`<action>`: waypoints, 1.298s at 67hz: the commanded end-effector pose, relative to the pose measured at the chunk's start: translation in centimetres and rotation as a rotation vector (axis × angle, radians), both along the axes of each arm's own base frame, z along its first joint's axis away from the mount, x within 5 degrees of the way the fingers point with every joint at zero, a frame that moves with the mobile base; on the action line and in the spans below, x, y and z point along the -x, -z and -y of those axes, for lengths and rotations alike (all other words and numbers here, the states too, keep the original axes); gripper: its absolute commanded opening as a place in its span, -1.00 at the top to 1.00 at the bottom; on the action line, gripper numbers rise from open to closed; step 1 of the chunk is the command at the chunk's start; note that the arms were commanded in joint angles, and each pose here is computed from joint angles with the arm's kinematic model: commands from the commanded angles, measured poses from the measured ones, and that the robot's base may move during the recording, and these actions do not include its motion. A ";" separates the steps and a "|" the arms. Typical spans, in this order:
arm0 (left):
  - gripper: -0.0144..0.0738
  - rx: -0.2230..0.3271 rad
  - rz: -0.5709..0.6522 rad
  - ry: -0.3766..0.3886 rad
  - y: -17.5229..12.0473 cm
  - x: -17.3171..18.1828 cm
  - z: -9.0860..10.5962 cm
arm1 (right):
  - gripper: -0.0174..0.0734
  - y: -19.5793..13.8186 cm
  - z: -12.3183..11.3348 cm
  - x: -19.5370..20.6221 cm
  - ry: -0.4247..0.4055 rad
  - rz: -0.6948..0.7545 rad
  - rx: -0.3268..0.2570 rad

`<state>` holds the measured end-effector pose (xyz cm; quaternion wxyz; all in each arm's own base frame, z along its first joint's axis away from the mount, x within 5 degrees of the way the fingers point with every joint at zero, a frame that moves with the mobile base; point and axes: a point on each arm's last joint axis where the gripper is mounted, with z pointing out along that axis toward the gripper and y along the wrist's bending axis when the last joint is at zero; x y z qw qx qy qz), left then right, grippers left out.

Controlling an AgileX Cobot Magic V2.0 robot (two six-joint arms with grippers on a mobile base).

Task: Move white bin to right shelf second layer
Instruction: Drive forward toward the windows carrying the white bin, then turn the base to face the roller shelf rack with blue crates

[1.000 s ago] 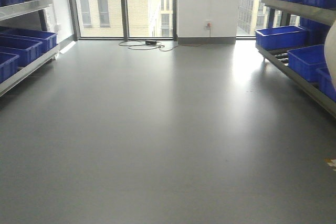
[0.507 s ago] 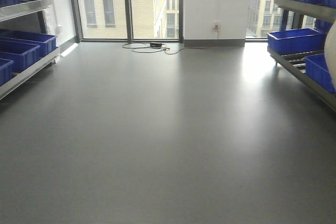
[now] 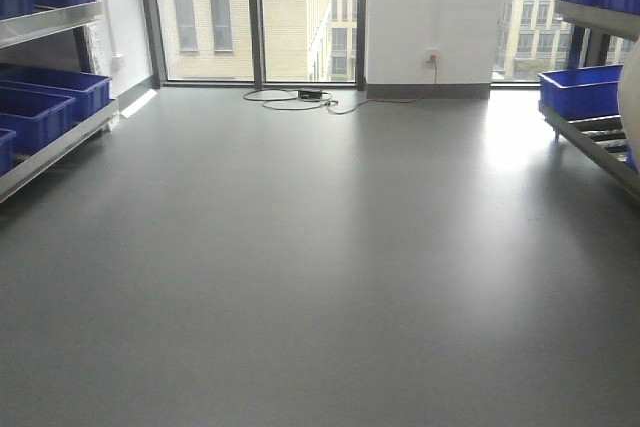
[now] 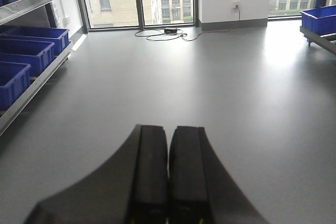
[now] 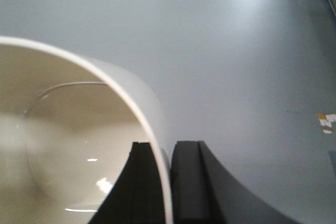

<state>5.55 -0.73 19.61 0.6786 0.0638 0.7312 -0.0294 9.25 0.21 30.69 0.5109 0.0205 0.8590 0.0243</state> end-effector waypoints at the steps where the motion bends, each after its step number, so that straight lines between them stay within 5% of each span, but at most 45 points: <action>1: 0.48 0.014 0.063 0.005 0.4 -0.1 0.0 | 0.51 -1.7 0.0 -0.3 0.005 0.118 -0.010; 87: 0.48 0.014 0.063 0.005 0.4 -0.1 0.0 | 0.51 -1.7 0.0 -0.3 0.005 0.118 -0.010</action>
